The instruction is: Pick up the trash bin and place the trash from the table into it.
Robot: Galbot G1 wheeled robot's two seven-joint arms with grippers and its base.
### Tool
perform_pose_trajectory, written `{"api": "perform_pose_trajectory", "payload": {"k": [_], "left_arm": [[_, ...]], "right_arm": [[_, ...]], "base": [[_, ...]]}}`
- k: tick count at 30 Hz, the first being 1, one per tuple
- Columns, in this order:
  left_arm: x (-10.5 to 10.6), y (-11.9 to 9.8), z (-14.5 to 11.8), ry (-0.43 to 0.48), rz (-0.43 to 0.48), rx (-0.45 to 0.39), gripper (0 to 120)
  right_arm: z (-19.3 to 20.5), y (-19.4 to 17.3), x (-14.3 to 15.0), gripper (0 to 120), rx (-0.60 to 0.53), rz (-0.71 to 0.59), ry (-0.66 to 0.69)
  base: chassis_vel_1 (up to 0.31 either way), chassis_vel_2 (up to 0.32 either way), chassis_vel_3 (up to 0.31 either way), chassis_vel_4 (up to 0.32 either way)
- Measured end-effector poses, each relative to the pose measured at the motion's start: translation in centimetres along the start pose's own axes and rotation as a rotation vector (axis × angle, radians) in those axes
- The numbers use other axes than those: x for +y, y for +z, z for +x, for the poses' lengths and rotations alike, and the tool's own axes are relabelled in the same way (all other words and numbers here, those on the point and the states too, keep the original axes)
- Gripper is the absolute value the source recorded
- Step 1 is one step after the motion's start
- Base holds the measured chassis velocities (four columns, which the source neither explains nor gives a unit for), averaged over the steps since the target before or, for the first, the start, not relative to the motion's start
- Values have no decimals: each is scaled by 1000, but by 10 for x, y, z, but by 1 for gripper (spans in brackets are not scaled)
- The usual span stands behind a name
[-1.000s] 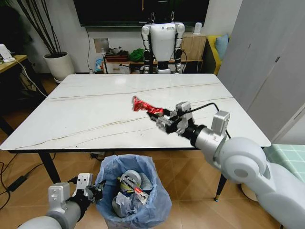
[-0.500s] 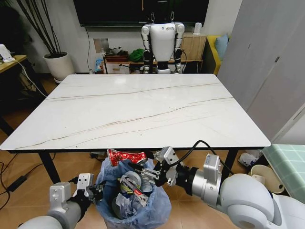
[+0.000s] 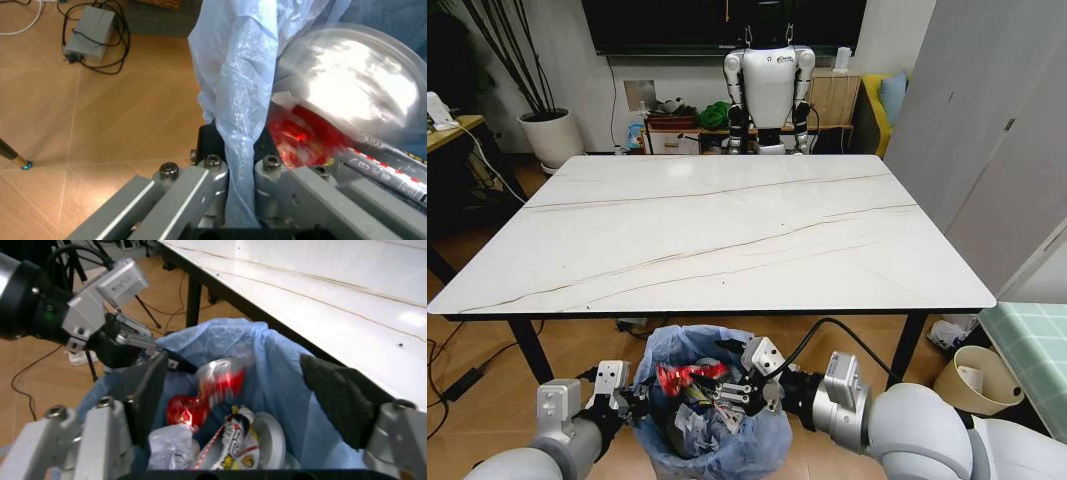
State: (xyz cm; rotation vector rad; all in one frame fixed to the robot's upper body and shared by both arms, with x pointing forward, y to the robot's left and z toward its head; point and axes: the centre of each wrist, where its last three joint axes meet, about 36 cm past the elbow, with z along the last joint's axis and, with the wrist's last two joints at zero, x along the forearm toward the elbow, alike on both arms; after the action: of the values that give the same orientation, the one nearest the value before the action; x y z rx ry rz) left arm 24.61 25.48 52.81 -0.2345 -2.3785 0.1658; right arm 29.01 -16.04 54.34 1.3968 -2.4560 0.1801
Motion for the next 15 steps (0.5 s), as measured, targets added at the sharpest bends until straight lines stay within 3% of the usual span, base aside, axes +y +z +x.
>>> {"api": "perform_pose_trajectory", "payload": {"k": [6, 15], "left_arm": [[1, 0, 1, -5, 0, 0, 0], [1, 4, 1, -2, 6, 7, 0]], "right_arm": [[1, -3, -9, 97, -36, -5, 53], [6, -30, -41, 100, -227, -77, 320]], "base": [[0, 0, 0, 0], [0, 0, 0, 0]]}}
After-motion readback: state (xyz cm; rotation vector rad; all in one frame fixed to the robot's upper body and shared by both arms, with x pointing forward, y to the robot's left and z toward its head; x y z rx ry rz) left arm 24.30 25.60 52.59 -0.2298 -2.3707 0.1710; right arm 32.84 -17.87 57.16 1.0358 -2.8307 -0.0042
